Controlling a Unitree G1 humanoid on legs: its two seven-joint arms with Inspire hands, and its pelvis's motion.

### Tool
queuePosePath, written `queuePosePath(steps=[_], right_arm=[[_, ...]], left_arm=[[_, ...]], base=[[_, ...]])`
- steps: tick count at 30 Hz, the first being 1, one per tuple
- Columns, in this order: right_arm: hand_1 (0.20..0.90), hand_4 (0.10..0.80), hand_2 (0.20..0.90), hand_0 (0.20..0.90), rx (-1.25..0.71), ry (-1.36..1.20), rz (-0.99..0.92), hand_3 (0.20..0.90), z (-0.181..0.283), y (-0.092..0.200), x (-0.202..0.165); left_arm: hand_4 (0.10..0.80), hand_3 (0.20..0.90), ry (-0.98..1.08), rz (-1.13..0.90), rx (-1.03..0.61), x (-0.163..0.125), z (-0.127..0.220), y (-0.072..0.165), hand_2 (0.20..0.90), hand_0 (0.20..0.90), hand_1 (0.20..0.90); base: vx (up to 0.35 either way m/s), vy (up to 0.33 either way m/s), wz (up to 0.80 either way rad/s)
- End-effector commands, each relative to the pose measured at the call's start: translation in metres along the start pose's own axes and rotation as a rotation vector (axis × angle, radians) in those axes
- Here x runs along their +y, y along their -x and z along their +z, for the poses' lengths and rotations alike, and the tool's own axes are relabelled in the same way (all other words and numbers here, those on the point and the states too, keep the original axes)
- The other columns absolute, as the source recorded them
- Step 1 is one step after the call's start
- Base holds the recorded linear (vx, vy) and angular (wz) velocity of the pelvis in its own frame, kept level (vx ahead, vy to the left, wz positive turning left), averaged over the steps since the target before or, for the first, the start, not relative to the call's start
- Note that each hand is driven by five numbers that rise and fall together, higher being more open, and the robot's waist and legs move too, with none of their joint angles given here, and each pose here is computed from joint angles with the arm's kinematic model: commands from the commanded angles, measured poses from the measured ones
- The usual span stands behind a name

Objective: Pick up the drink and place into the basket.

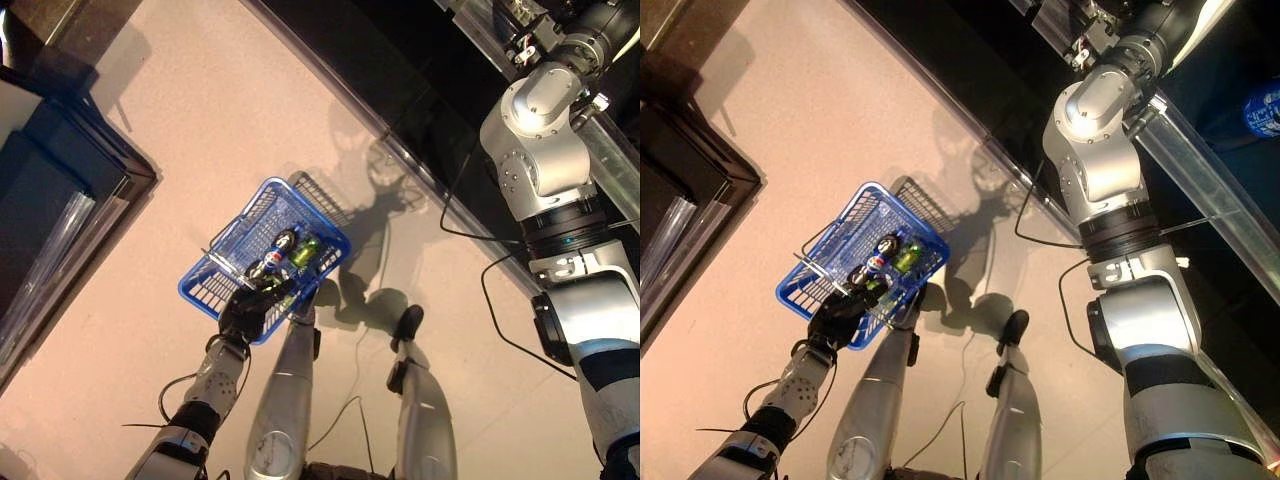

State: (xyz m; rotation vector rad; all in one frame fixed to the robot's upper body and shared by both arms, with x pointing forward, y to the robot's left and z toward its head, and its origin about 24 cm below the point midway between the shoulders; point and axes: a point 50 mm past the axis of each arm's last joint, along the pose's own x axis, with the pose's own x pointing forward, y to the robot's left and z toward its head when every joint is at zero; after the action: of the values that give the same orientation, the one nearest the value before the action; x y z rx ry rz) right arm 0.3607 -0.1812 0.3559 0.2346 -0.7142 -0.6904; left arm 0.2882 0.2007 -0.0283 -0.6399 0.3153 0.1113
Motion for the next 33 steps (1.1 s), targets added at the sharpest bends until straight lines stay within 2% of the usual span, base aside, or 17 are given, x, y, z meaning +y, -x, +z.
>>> queuePosePath(steps=[1, 4, 10, 11, 12, 33], right_arm=[[0.9, 0.8, 0.9, 0.9, -0.239, -0.269, 0.032, 0.9, 0.078, -0.02, -0.001], [0.9, 0.8, 0.9, 0.9, -0.235, -0.332, 0.06, 0.9, 0.081, -0.016, 0.003], [0.9, 0.8, 0.9, 0.9, -0.277, -0.27, 0.082, 0.9, 0.088, -0.013, 0.013], [0.794, 0.676, 0.794, 0.794, -0.274, -0.268, 0.078, 0.776, 0.088, -0.014, 0.013], [0.3, 0.1, 0.3, 0.3, -0.276, -0.261, 0.074, 0.2, 0.09, -0.017, 0.013], [0.3, 0.1, 0.3, 0.3, -0.3, -0.177, 0.036, 0.2, 0.083, -0.035, 0.001]], left_arm=[[0.1, 0.2, -0.05, 0.012, 0.092, 0.044, -0.027, 0.044, 0.3, 0.3, 0.3], [0.1, 0.2, -0.049, 0.006, 0.094, 0.045, -0.027, 0.046, 0.3, 0.3, 0.3], [0.1, 0.2, -0.043, -0.01, 0.098, 0.044, -0.026, 0.047, 0.3, 0.3, 0.3], [0.1, 0.2, -0.042, -0.012, 0.099, 0.044, -0.026, 0.048, 0.3, 0.3, 0.3], [0.1, 0.2, -0.042, -0.014, 0.099, 0.045, -0.026, 0.049, 0.3, 0.3, 0.3], [0.1, 0.2, -0.051, -0.03, 0.082, 0.053, -0.017, 0.052, 0.3, 0.3, 0.3]], base=[[0.041, -0.027, 0.08], [0.041, -0.017, 0.09], [0.012, -0.003, 0.0], [0.0, 0.0, 0.0], [0.0, 0.0, 0.0], [-0.03, -0.02, -0.01]])
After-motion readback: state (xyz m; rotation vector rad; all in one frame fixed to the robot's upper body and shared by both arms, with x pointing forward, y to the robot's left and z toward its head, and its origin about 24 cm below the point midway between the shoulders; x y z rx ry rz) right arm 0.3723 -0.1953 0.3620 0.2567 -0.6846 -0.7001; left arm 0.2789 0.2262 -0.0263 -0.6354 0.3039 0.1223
